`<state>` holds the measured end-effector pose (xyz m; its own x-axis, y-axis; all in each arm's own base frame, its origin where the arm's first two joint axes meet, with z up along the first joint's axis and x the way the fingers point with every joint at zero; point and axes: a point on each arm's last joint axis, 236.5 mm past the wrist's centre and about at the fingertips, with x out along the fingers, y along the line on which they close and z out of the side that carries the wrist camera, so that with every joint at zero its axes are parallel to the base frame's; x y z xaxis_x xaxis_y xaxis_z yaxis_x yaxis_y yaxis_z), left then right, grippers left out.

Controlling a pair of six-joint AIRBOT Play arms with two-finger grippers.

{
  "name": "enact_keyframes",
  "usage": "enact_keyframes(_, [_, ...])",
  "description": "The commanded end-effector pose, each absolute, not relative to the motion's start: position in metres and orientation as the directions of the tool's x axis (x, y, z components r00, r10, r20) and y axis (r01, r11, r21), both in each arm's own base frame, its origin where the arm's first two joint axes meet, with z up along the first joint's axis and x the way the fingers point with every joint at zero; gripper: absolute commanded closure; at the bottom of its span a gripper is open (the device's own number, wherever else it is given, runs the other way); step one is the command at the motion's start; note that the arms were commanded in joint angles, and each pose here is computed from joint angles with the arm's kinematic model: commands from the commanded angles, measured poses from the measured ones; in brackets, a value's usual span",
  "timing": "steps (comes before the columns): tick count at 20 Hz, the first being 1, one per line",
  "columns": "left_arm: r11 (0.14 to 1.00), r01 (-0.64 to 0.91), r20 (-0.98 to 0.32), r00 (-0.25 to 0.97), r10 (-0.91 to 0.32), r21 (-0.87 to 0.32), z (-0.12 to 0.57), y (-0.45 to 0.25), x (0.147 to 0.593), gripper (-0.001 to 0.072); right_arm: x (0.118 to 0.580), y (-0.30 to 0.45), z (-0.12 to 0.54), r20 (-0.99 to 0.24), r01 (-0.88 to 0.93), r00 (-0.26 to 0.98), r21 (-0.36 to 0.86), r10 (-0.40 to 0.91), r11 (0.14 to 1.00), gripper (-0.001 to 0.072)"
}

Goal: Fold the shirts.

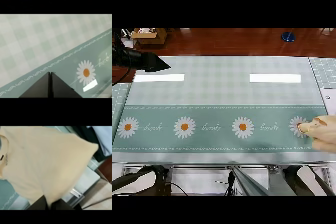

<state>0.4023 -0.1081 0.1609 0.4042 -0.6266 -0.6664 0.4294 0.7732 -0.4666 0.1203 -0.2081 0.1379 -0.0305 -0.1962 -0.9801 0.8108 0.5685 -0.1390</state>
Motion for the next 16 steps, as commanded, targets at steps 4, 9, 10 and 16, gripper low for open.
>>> enact_keyframes(4, [0.801,0.436,-0.632,0.498,-0.594,-0.410,0.169,-0.099,0.424,0.0683,0.001,-0.185,0.096,-0.937,0.867,-0.334,-0.347,-0.102,0.358,0.0682])
enact_keyframes(9, [0.809,0.434,-0.622,0.521,-0.585,-0.397,0.171,-0.097,0.430,0.0683,-0.067,-0.178,0.089,-0.869,0.849,-0.482,-0.494,-0.107,0.187,0.0681])
enact_keyframes(10, [0.808,0.434,-0.622,0.519,-0.586,-0.398,0.171,-0.097,0.429,0.0683,-0.075,-0.176,0.089,-0.861,0.846,-0.499,-0.508,-0.092,0.165,0.0681])
enact_keyframes(16, [0.808,0.435,-0.621,0.520,-0.586,-0.398,0.172,-0.097,0.429,0.0683,-0.099,-0.174,0.093,-0.831,0.825,-0.551,-0.556,-0.068,0.102,0.0681])
